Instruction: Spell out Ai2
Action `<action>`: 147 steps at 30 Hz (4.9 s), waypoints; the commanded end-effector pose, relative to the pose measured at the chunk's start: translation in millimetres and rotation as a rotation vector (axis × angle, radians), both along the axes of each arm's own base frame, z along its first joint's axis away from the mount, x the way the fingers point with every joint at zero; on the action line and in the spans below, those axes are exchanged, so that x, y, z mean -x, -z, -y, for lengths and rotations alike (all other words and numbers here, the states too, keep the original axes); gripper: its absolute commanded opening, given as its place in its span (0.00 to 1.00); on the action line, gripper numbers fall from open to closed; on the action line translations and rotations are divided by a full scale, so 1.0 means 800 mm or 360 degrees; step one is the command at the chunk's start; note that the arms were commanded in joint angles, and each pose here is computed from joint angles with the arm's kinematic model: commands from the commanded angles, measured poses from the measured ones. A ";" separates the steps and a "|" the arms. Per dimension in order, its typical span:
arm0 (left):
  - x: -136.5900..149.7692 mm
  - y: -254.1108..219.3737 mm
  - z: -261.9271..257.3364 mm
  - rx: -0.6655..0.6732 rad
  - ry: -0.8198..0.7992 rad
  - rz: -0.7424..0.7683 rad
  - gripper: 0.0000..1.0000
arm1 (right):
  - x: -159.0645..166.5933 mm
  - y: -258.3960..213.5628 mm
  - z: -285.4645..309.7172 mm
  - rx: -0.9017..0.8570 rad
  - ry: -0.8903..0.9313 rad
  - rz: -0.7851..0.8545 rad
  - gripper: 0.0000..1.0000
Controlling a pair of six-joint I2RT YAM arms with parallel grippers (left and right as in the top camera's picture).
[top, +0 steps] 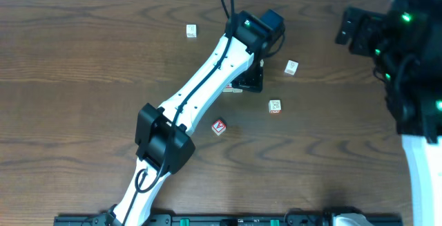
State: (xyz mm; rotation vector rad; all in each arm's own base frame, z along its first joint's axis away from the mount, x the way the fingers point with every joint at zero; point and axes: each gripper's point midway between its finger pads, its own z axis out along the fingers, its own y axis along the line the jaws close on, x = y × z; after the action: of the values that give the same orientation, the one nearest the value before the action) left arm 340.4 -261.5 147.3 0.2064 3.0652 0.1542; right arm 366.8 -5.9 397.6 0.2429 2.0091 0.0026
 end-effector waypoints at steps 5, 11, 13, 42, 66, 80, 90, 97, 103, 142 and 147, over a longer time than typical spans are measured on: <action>0.005 -0.003 -0.002 0.0034 -0.0040 -0.0021 0.89 | 0.045 -0.040 0.012 0.0020 0.0033 0.0126 0.99; 0.001 -0.001 0.003 0.0068 -0.0027 -0.0018 0.88 | 0.091 -0.021 0.015 0.0028 0.0034 -0.0019 0.99; 0.001 0.001 0.005 0.0075 -0.0026 -0.0016 0.88 | 0.110 -0.013 0.016 0.0032 0.0037 -0.0075 0.99; 0.042 0.029 -0.035 0.0234 -0.0287 0.0067 0.82 | 0.252 0.031 0.047 0.0169 0.0188 -0.0166 0.99; 0.100 0.128 -0.059 0.0403 -0.0461 0.0034 0.87 | 0.267 0.053 0.046 0.0177 0.0174 -0.0306 0.99; 0.102 0.127 -0.047 0.0455 -0.0630 0.0032 0.98 | 0.268 0.054 0.046 0.0168 0.0172 -0.0315 0.99; 0.107 0.123 -0.020 0.0555 -0.0566 0.0020 0.95 | 0.269 0.056 0.045 0.0157 0.0173 -0.0326 0.99; 0.107 0.124 -0.021 0.0554 -0.0660 0.0018 0.95 | 0.270 0.057 0.045 0.0158 0.0172 -0.0332 0.99; 0.101 0.126 -0.029 0.0525 -0.0912 0.0060 0.97 | 0.270 0.058 0.045 0.0159 0.0172 -0.0336 0.99; 0.102 0.167 -0.030 0.0425 -0.1269 0.0031 0.86 | 0.273 0.062 0.045 0.0161 0.0172 -0.0361 0.99; 0.098 0.166 -0.026 0.0453 -0.1276 0.0044 0.85 | 0.273 0.062 0.045 0.0162 0.0172 -0.0362 0.99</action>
State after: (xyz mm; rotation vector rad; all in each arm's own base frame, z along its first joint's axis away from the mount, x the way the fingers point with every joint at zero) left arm 263.8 -242.0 17.8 -0.9987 2.8938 -0.2540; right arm 149.8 -40.1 348.6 0.2861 2.2131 -0.1943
